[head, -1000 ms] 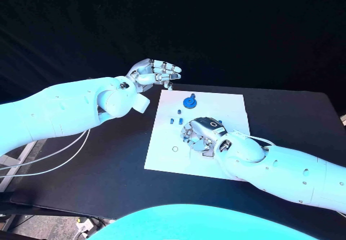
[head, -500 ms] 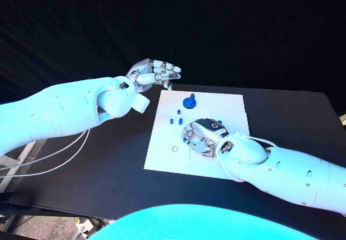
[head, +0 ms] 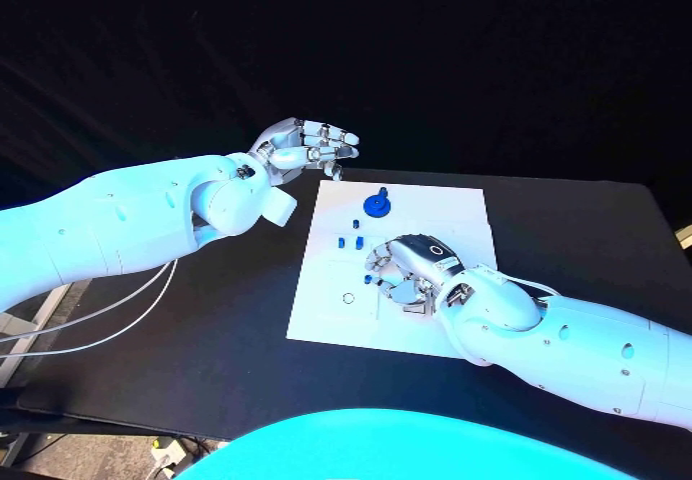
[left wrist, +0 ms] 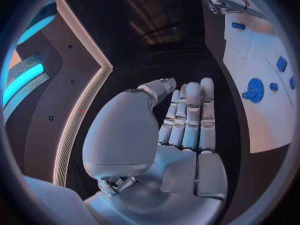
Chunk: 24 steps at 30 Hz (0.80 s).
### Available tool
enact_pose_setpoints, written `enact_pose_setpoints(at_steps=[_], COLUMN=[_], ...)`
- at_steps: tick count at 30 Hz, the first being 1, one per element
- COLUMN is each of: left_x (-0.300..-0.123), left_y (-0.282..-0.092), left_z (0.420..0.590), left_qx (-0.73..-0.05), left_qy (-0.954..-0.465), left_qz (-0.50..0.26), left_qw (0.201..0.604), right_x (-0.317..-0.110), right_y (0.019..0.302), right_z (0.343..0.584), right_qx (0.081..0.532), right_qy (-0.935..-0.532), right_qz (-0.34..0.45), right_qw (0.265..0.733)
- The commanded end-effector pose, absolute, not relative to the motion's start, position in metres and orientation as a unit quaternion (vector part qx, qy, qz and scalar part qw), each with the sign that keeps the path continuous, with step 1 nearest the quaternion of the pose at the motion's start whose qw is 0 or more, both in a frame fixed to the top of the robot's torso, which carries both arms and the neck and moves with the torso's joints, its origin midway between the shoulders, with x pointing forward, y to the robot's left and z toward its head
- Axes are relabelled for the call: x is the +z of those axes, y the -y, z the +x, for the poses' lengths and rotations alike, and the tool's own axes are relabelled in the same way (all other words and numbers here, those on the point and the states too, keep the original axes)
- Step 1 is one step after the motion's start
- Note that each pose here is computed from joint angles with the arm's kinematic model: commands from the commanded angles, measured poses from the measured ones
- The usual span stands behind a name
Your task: Assemble the parts on the task board
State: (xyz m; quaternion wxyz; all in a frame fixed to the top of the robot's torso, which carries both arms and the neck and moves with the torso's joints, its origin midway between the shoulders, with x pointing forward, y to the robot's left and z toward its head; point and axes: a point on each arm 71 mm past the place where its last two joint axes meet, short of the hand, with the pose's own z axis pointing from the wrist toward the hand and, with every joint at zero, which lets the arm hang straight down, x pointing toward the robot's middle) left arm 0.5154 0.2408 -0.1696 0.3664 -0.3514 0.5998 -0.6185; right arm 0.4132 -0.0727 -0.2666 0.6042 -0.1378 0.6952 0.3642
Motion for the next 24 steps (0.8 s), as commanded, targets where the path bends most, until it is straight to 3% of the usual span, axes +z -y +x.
enact_pose_setpoints(at_steps=[1, 9, 19, 24], left_x=[-0.169, -0.169, -0.17, -0.17], left_y=[-0.24, -0.24, -0.242, -0.241], left_z=[0.516, 0.516, 0.515, 0.516], left_qx=[-0.62, -0.62, -0.62, -0.62], left_qy=[-0.599, -0.599, -0.598, -0.598], left_qz=[-0.351, -0.352, -0.353, -0.353], left_qw=[0.364, 0.364, 0.365, 0.364], right_x=[-0.263, -0.244, -0.206, -0.199], right_y=[0.076, 0.104, 0.154, 0.168], right_z=[0.412, 0.418, 0.446, 0.457], right_qx=[0.366, 0.357, 0.333, 0.315], right_qy=[-0.692, -0.7, -0.717, -0.724], right_qz=[-0.137, -0.117, -0.088, -0.09], right_qw=[0.607, 0.607, 0.606, 0.606])
